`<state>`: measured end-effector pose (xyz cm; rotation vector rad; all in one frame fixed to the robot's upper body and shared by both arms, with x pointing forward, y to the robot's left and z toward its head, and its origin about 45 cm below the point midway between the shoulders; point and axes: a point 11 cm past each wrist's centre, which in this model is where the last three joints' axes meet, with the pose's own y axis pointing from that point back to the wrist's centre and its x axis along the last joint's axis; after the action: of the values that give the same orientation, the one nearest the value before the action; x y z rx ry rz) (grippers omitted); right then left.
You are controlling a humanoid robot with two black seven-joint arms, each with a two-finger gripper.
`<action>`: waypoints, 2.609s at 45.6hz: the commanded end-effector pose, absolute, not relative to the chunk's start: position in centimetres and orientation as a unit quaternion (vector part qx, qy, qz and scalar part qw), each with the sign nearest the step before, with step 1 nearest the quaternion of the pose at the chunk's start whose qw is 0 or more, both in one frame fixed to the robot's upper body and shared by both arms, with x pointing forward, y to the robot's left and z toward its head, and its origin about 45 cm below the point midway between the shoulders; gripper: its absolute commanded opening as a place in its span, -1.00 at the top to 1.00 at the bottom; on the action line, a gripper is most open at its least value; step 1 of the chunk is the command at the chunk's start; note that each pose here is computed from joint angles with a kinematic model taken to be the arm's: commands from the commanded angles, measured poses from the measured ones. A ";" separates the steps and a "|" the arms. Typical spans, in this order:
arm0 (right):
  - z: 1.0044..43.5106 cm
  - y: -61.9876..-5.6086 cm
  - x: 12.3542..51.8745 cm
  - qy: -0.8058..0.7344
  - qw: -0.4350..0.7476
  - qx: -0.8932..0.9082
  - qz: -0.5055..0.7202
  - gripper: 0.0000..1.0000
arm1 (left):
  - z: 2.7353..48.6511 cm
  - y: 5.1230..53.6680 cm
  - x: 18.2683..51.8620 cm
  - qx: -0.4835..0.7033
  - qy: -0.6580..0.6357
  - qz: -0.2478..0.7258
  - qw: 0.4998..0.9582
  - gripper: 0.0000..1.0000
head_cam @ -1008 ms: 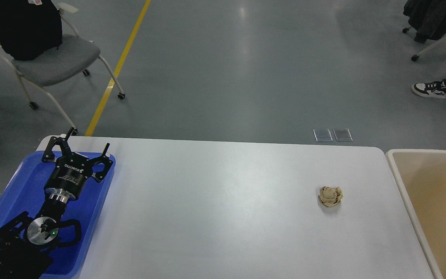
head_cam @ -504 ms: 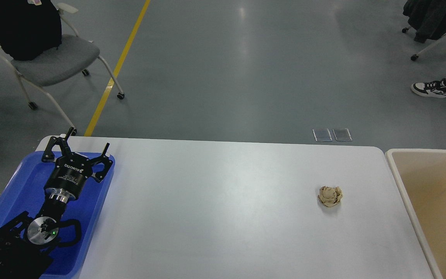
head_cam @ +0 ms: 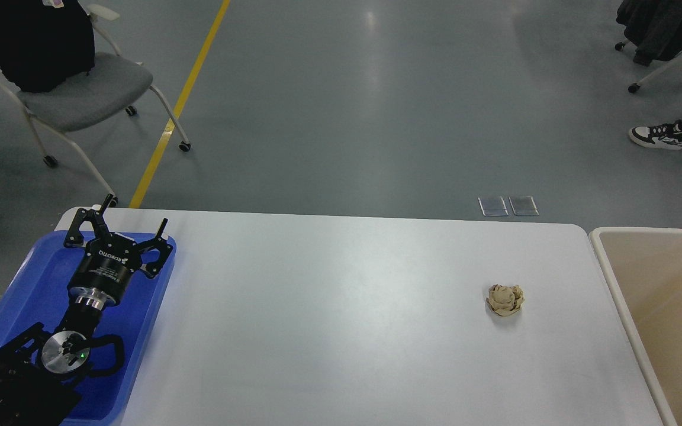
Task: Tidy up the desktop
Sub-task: 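Lower the foil tray into the beige bin and release it, then bring the empty right gripper back over the table toward the paper ball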
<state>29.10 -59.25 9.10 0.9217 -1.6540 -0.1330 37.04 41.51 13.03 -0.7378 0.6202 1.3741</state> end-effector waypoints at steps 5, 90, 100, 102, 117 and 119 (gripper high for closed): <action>9.8 -58.9 30.3 -0.712 0.573 0.402 -0.049 -1.00 | 13.0 41.5 37.0 -0.327 0.275 0.609 0.668 -0.98; 36.4 -41.6 44.2 -0.418 0.626 0.635 0.171 -1.00 | 13.1 41.4 37.1 -0.326 0.275 0.608 0.669 -0.98; 38.1 -34.3 44.1 -0.343 0.637 0.653 0.223 -1.00 | 13.1 41.4 37.1 -0.327 0.275 0.608 0.670 -0.98; 38.4 -32.8 44.1 -0.327 0.641 0.654 0.234 -1.00 | 13.1 41.4 37.1 -0.327 0.275 0.608 0.670 -0.98; 37.4 -24.6 42.9 -0.219 0.663 0.659 0.280 -1.00 | 13.0 41.4 37.1 -0.326 0.275 0.608 0.669 -0.98; 37.3 -24.0 42.8 -0.207 0.666 0.658 0.284 -1.00 | 13.1 41.4 37.1 -0.326 0.275 0.608 0.670 -0.98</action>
<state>44.01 -28.72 37.61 1.5075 -0.6305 0.5763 37.09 41.42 13.06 -0.7361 0.6203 1.3701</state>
